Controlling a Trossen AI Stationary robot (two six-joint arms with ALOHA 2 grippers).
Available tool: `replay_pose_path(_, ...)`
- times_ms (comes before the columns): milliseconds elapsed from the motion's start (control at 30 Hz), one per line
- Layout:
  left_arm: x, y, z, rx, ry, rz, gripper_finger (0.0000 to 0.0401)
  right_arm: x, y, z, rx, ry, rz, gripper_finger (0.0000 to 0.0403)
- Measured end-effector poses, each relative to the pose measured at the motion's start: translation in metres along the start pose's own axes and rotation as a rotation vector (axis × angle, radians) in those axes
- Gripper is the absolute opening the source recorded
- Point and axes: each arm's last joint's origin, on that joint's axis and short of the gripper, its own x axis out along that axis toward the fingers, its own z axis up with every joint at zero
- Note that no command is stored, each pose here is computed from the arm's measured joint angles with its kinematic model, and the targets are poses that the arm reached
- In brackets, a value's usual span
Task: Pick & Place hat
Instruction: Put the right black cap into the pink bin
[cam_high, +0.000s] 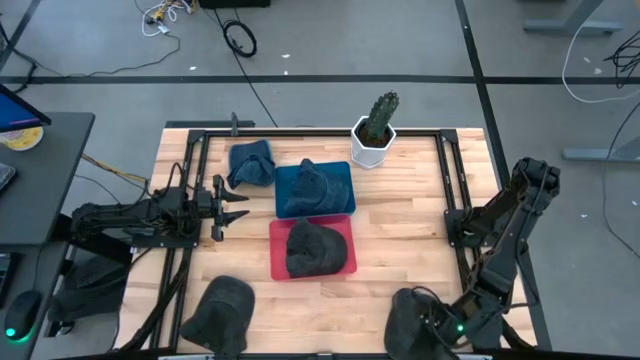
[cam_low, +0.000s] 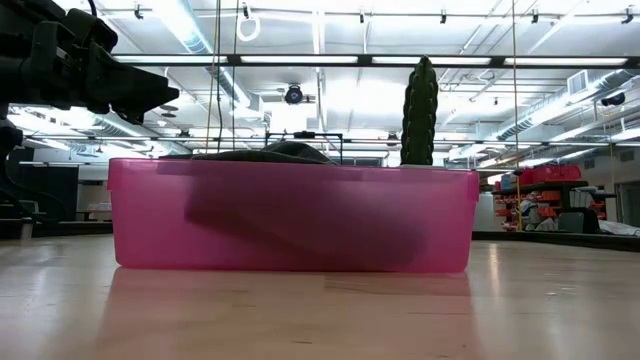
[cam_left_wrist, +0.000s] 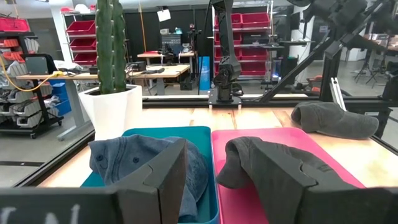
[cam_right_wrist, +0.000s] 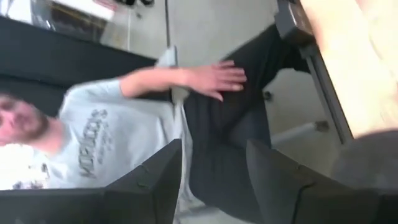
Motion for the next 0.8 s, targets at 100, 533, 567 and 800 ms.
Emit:
replay_pose_path(100,0.000,0.000,0.000,0.000,0.000,0.000,0.0179,0.000,0.004,0.001,-0.007,-0.026,0.027,0.0182)
replay_pose_path(533,0.000,0.000,0.000,0.000,-0.002,0.000,0.0179,0.005,0.045,0.009,-0.029,0.097,-0.509,0.0182)
replay_pose_path(567,0.000,0.000,0.000,0.000,-0.003,0.000,0.0179,0.007,0.041,0.007,-0.011,0.123,-0.564,0.0182)
replay_pose_path(800,0.000,0.000,0.000,0.000,-0.001,0.000,0.0179,0.023,0.021,-0.006,0.074,0.241,-0.769,0.0182)
